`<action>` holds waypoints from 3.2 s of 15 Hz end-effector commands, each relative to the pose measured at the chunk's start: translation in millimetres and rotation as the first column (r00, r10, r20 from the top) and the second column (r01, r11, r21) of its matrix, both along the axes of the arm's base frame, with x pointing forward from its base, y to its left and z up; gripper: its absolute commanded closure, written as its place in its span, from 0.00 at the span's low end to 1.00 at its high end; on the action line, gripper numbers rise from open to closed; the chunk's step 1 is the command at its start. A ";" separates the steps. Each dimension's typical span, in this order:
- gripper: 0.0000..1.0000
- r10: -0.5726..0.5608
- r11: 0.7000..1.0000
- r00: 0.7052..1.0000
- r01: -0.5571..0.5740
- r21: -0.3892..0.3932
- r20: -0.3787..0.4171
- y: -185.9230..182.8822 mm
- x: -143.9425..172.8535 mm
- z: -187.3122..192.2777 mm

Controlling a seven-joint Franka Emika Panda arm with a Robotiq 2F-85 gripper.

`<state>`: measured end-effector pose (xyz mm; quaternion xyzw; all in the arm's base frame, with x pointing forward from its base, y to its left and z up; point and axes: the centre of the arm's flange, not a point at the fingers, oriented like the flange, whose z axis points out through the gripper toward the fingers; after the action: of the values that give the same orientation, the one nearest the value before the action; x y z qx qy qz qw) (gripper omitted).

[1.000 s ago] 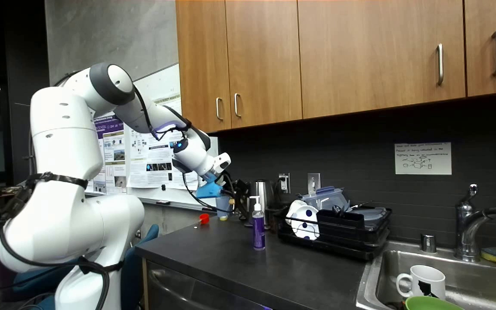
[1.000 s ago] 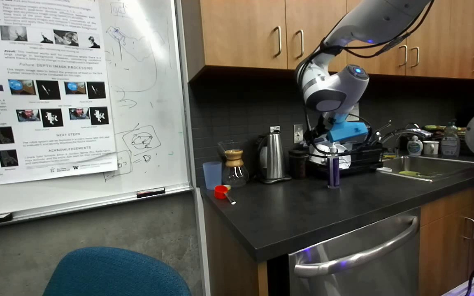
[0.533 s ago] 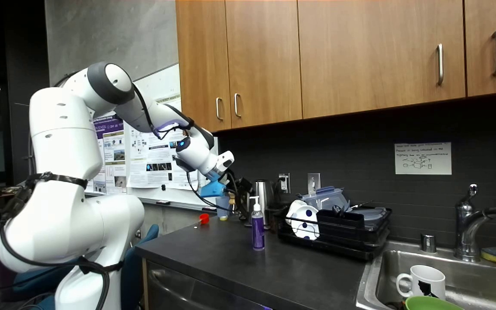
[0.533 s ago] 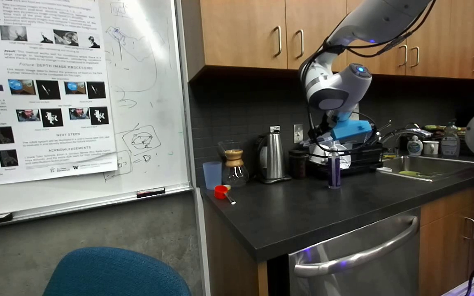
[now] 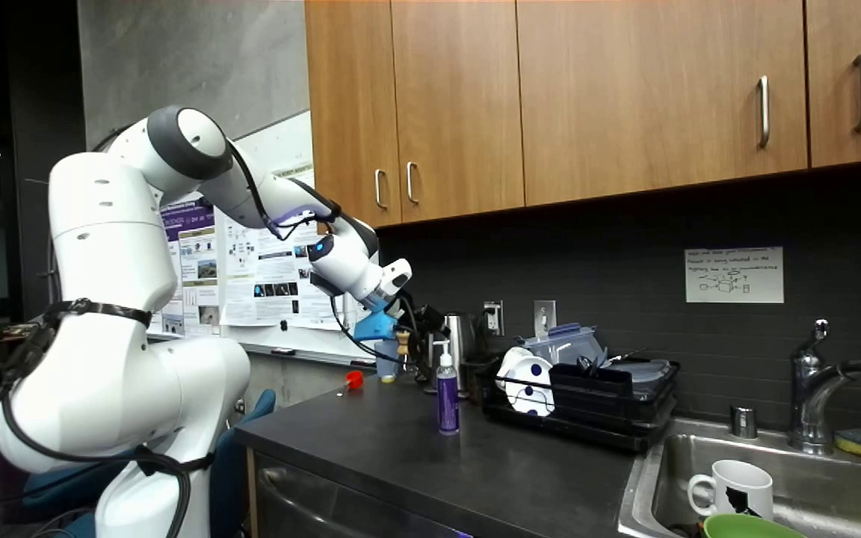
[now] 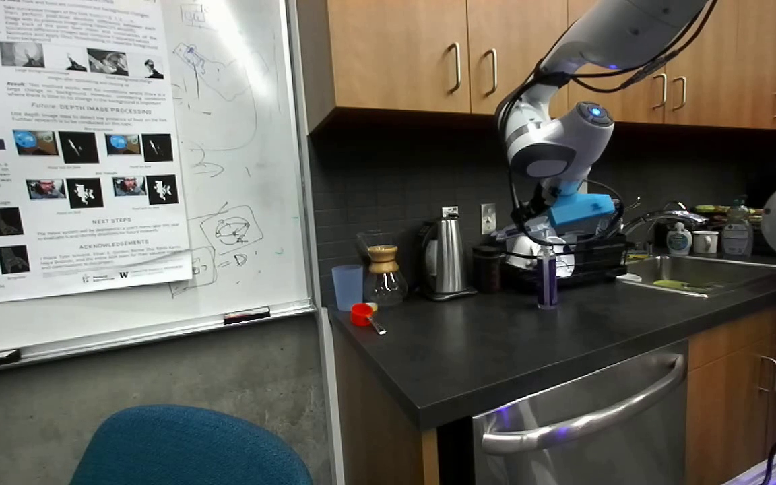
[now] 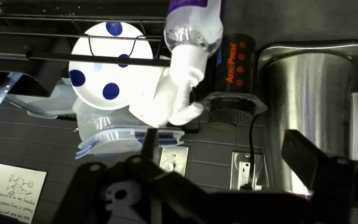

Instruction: Move the purple bottle to the right and then lay it in the counter

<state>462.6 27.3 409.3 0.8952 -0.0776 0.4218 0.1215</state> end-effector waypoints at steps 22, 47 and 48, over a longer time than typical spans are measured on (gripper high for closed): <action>0.97 0.056 0.986 0.998 -0.053 0.160 -0.014 2.4 3.0 -10.6; 0.11 0.170 0.888 0.975 -0.089 0.450 -0.142 20.1 19.9 -56.9; 0.03 0.171 0.902 0.975 -0.096 0.421 -0.145 25.2 17.2 -53.7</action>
<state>471.6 42.0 326.7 0.9326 -0.1099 0.3150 -0.1380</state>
